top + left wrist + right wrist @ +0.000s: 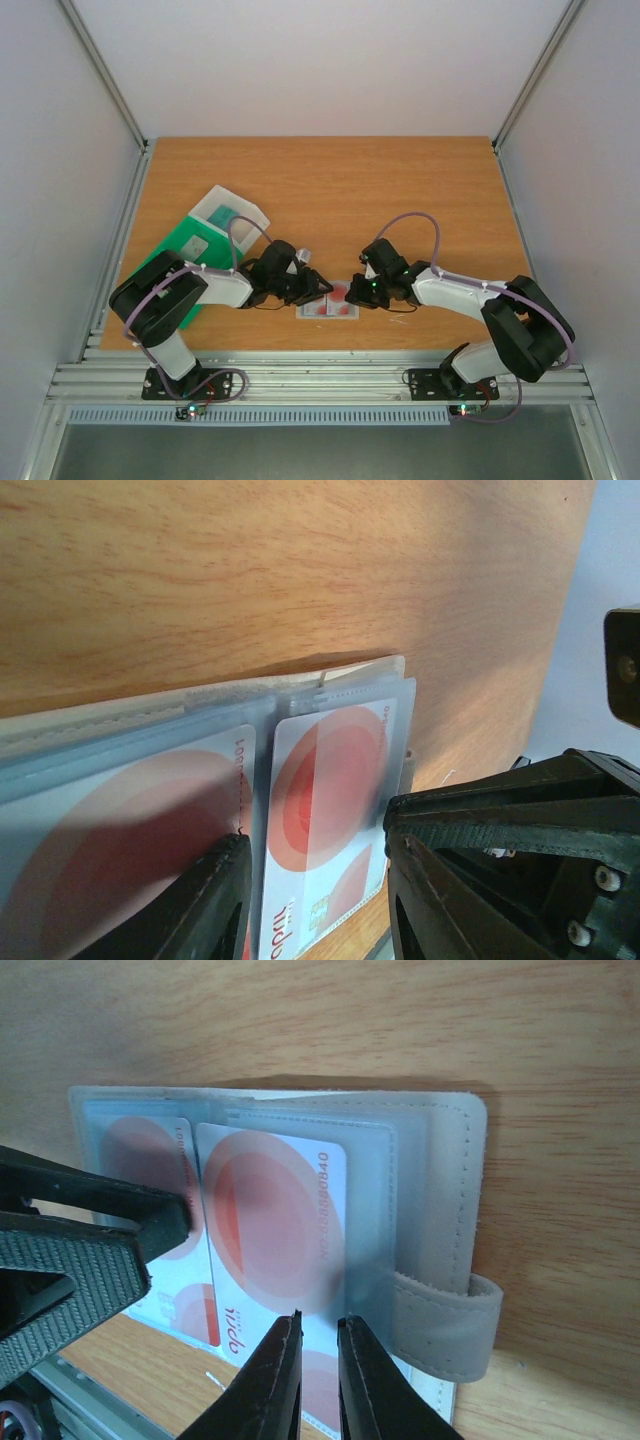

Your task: Take the credit cards out of the card holder

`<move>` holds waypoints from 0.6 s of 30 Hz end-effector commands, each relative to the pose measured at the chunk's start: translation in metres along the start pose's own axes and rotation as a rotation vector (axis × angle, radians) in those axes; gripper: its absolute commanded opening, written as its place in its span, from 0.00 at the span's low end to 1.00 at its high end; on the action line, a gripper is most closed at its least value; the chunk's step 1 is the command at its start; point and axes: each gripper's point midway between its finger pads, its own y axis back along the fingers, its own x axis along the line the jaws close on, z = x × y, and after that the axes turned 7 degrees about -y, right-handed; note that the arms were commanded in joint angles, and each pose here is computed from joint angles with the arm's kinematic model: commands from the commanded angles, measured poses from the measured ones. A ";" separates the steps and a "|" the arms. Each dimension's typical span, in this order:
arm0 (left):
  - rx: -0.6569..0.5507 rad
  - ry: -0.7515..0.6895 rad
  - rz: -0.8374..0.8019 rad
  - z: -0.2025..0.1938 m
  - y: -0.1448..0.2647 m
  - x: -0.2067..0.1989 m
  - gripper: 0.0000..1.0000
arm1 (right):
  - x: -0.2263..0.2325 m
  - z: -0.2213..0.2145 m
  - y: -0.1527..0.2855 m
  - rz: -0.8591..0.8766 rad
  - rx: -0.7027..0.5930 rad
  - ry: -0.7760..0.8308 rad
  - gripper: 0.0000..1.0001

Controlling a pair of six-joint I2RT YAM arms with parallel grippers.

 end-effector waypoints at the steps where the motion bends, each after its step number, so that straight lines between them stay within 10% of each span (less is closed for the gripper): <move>1: -0.001 0.009 0.026 -0.004 -0.005 0.012 0.38 | -0.003 0.003 -0.002 -0.022 0.002 0.008 0.10; 18: -0.007 0.029 0.008 -0.002 -0.010 0.014 0.33 | -0.017 -0.002 -0.011 -0.067 0.028 -0.012 0.08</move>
